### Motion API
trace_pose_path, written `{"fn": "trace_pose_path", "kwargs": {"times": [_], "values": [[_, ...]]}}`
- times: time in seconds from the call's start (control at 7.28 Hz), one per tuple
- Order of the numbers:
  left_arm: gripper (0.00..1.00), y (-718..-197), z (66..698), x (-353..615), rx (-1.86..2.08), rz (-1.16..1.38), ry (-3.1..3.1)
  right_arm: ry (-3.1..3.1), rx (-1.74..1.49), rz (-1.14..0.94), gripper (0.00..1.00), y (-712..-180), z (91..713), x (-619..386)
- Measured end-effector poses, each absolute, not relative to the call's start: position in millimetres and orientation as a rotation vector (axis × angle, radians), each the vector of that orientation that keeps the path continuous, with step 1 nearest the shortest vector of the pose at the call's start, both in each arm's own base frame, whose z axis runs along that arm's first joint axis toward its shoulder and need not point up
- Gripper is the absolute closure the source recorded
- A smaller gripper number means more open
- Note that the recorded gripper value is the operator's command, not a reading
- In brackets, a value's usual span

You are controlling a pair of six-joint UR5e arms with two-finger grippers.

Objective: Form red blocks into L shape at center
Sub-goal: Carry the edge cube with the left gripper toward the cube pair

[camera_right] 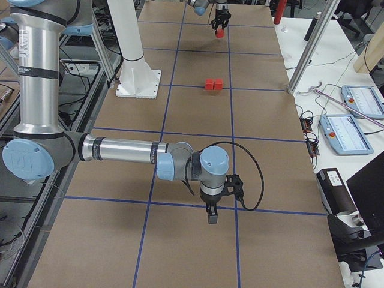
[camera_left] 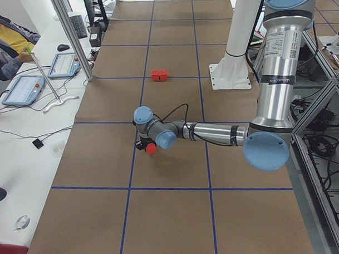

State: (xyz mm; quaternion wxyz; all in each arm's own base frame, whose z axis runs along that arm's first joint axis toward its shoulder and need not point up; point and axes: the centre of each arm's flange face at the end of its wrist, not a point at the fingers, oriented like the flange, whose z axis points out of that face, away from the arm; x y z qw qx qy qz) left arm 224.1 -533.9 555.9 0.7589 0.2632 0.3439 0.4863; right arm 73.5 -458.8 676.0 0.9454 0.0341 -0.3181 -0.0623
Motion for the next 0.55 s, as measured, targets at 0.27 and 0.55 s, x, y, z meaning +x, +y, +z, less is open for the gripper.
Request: {"fn": "trace_pose_path", "kwargs": {"times": [0.27,0.55], "values": [[1.0,-558,486,242,0.693,1.085,0.704,-0.648,0.068,-0.125,0.0,-458,677,74],[1.0,-569,402,307,0.759,1.154,0.717,-0.648,0.063,-0.123,0.0,-458,679,74]]}}
